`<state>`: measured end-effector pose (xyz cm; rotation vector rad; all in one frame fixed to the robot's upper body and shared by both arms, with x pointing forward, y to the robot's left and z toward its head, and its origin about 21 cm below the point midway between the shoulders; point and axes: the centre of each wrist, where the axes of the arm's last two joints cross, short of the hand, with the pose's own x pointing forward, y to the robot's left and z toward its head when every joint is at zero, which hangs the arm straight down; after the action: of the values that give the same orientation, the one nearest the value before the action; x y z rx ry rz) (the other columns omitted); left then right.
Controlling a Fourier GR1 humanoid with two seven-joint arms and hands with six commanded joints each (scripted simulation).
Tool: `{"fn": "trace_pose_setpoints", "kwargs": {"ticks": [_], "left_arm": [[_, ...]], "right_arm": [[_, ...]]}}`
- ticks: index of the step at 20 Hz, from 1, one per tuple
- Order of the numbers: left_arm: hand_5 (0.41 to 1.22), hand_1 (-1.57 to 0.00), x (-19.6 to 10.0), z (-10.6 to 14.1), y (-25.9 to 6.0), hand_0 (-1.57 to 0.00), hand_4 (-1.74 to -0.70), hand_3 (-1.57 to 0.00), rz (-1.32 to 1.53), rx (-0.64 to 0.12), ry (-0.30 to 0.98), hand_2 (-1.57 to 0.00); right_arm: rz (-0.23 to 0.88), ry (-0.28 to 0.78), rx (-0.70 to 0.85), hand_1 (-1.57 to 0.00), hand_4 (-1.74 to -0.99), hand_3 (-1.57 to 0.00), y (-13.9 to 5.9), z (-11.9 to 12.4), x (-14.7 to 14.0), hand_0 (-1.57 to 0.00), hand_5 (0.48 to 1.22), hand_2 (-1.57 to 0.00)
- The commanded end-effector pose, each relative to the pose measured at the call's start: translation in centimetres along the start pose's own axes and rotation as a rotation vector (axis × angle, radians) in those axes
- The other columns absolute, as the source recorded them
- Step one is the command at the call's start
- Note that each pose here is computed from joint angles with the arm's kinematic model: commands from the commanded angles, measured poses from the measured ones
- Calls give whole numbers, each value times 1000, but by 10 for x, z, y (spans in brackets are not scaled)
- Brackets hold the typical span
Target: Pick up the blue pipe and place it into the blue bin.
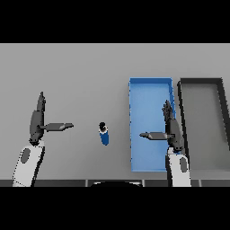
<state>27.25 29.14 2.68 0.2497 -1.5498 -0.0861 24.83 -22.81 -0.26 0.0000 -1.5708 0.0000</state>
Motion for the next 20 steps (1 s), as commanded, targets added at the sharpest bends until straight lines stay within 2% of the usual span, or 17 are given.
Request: {"fn": "trace_pose_setpoints", "kwargs": {"ticks": [1, 6, 7, 9, 15, 18, 20], "left_arm": [[594, 1, 0, 0, -1, 1, -967, 1, 1, 0, -6, 1], [594, 1, 2, 3, -14, 1, -967, 1, -1, -2, -12, 1], [594, 1, 5, 6, -2, 1, -967, 1, -80, -151, -55, 1], [596, 1, 6, 6, 15, 1, -970, 1, -148, -297, -67, 1], [590, 1, 8, 10, 20, 1, -965, 1, -178, -429, -103, 1], [578, 1, 17, 24, 12, 1, -984, 1, -168, -576, -132, 1], [548, 1, 20, 36, 7, 1, -997, 1, -199, -644, -95, 1]], "right_arm": [[0, 0, -2, 1, -1210, 1, -1, 0, 0, 1, 594, 1], [3, 4, -6, 1, -1210, 1, -14, 3, -2, 1, 594, 1], [157, -58, 56, 1, -1210, 1, -25, 7, 5, 1, 594, 1], [299, -105, 122, 1, -1198, 1, -28, 15, 10, 1, 589, 1], [361, -106, 156, 1, -1182, 1, -29, 22, 19, 1, 583, 1], [341, -96, 161, 1, -1194, 1, -23, 22, 20, 1, 579, 1], [341, -98, 159, 1, -1209, 1, -22, 21, 21, 1, 581, 1]]}}
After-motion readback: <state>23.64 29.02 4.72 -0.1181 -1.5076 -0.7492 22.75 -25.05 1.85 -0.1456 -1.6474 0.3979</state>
